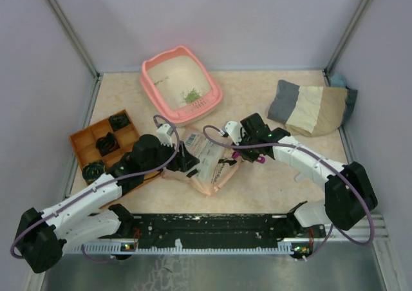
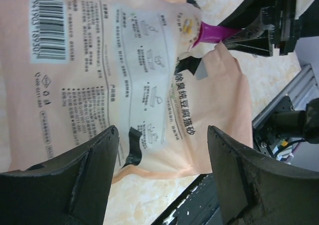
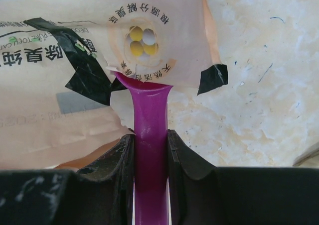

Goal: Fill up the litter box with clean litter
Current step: 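Scoop the cat litter from the cat litter bag.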

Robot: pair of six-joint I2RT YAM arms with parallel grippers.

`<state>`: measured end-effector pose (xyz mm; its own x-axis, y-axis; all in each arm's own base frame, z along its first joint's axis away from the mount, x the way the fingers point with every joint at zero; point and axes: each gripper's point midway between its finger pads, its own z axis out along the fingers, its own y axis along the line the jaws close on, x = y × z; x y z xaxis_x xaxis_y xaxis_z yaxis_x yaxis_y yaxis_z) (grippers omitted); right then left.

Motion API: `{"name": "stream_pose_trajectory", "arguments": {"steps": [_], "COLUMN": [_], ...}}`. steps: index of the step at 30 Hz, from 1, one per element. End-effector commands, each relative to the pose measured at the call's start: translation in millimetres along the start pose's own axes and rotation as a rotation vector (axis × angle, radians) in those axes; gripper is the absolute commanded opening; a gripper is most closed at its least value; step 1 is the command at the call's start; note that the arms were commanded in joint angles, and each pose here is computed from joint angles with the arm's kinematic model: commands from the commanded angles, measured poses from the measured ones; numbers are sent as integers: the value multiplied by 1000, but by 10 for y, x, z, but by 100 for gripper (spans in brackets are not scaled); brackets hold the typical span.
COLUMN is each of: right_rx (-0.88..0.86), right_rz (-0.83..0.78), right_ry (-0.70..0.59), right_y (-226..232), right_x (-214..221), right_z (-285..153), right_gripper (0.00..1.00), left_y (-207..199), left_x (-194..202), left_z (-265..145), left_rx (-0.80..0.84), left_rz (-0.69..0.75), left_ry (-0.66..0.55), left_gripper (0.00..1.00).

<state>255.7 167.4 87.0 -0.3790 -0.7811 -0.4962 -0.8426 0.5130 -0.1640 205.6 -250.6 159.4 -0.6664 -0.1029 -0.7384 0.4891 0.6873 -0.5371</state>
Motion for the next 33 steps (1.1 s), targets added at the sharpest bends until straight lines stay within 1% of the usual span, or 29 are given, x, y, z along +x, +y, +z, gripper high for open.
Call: {"name": "stream_pose_trajectory", "arguments": {"steps": [1, 3, 7, 13, 16, 19, 21, 26, 29, 33], "right_rx": [15, 24, 7, -14, -18, -30, -31, -42, -105, -129], "right_rz": [-21, -27, -44, -73, -90, -94, -101, -99, -78, -53], "right_ry": [-125, -148, -214, -300, -357, -396, -409, -407, -416, -345], "right_y": [-121, -150, -150, -165, -223, -292, -313, -355, -300, -274], "right_x": [-385, -451, -590, -772, -917, -1032, -1087, -1017, -913, -686], "right_z": [65, 88, 158, 262, 284, 309, 302, 237, 164, 83], "right_gripper": [0, 0, 0, 0, 0, 0, 0, 0, 0, 0], "left_y": [168, 242, 283, 331, 380, 416, 451, 516, 582, 639], "left_x": [-61, -51, -29, -55, -51, -55, -43, 44, 102, 167], "left_z": [6, 33, 67, 37, 53, 87, 107, 167, 191, 229], "left_rx": [-86, -114, -119, -139, -152, -159, -170, -182, -201, -213], "left_rz": [-42, -57, -62, -52, -57, -60, -61, -65, -70, -78], "left_ry": [-10, -5, 16, 14, 25, 37, 43, 76, 85, 99], "left_gripper": [77, 77, 70, 68, 66, 61, 60, 59, 59, 60]}}
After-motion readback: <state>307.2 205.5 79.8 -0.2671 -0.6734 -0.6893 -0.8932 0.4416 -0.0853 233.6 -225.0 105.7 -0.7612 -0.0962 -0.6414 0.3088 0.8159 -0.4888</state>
